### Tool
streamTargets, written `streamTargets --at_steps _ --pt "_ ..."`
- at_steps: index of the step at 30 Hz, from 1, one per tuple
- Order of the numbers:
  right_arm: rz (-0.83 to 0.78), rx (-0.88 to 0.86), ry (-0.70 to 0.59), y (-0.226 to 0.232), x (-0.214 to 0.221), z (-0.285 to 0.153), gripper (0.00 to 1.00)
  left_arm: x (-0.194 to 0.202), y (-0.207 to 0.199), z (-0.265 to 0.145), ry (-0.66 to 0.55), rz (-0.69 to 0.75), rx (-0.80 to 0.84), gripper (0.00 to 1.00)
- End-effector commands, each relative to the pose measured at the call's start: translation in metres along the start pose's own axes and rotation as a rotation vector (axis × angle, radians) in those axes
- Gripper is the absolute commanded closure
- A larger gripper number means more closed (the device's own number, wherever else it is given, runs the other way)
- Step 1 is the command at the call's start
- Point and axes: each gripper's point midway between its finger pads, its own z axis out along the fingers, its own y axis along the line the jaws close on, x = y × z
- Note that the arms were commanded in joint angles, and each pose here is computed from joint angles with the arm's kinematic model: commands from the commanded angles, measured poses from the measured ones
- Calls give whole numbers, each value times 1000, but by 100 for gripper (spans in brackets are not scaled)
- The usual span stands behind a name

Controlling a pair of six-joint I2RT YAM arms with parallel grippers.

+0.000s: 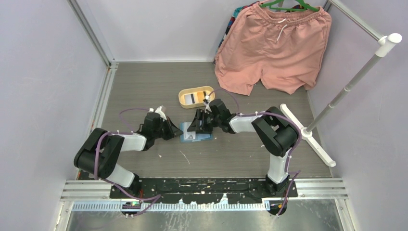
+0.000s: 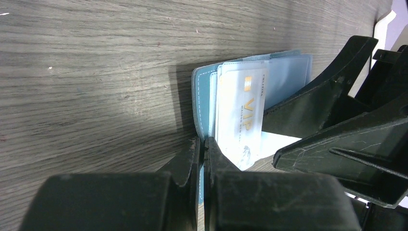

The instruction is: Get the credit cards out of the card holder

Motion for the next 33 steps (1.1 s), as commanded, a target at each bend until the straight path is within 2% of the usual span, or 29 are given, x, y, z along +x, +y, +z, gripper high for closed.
streamTargets --at_steps 1,11,24,28,33 --pt "12 -146 -55 29 -10 -3 39 24 40 -1 61 6 -146 100" --pt "117 -404 -122 56 -16 -1 39 27 42 -3 63 3 -151 100" --pt "126 -639 -94 88 -16 -17 39 30 45 -2 80 2 -158 100" --pt "124 -634 -65 90 -14 -14 41 29 44 -2 78 3 -156 100" --pt "105 -446 4 66 -4 8 45 29 43 -2 77 3 -155 100"
